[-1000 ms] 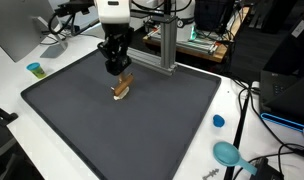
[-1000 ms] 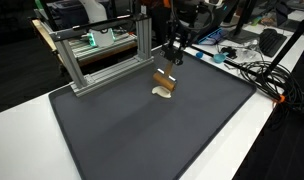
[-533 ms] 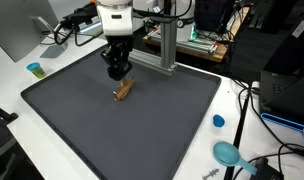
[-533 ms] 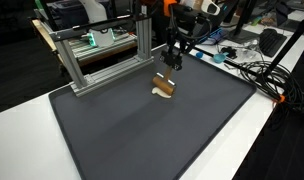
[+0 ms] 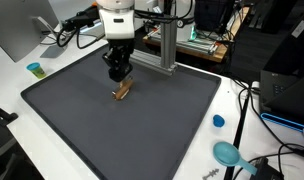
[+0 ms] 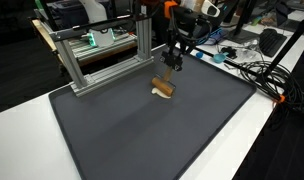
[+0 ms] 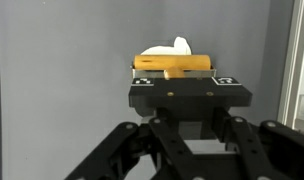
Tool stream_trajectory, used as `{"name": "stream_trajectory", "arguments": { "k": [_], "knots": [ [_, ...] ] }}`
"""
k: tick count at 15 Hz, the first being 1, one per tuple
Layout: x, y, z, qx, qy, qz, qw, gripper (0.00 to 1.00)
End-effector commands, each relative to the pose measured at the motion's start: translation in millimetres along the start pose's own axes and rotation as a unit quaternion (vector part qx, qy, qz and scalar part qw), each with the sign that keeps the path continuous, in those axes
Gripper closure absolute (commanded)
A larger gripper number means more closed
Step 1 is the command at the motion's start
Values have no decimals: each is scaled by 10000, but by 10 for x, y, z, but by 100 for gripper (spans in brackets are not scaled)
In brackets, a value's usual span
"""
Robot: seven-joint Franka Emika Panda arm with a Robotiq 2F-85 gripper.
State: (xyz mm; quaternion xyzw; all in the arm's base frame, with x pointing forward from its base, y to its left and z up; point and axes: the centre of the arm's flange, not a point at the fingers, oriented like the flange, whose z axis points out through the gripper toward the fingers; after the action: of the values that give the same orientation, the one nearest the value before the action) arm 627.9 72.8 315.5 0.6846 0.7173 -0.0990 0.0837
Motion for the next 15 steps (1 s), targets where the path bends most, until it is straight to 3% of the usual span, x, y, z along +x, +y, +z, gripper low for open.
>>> {"name": "stream_trajectory", "arguments": {
  "k": [1,13,15],
  "knots": [
    [-44,30,436,102,-129,182,9997,79],
    [-270,142,715,346,-351,529,9974,79],
    [-361,133,599,239,-389,735,9962,79]
  ]
}}
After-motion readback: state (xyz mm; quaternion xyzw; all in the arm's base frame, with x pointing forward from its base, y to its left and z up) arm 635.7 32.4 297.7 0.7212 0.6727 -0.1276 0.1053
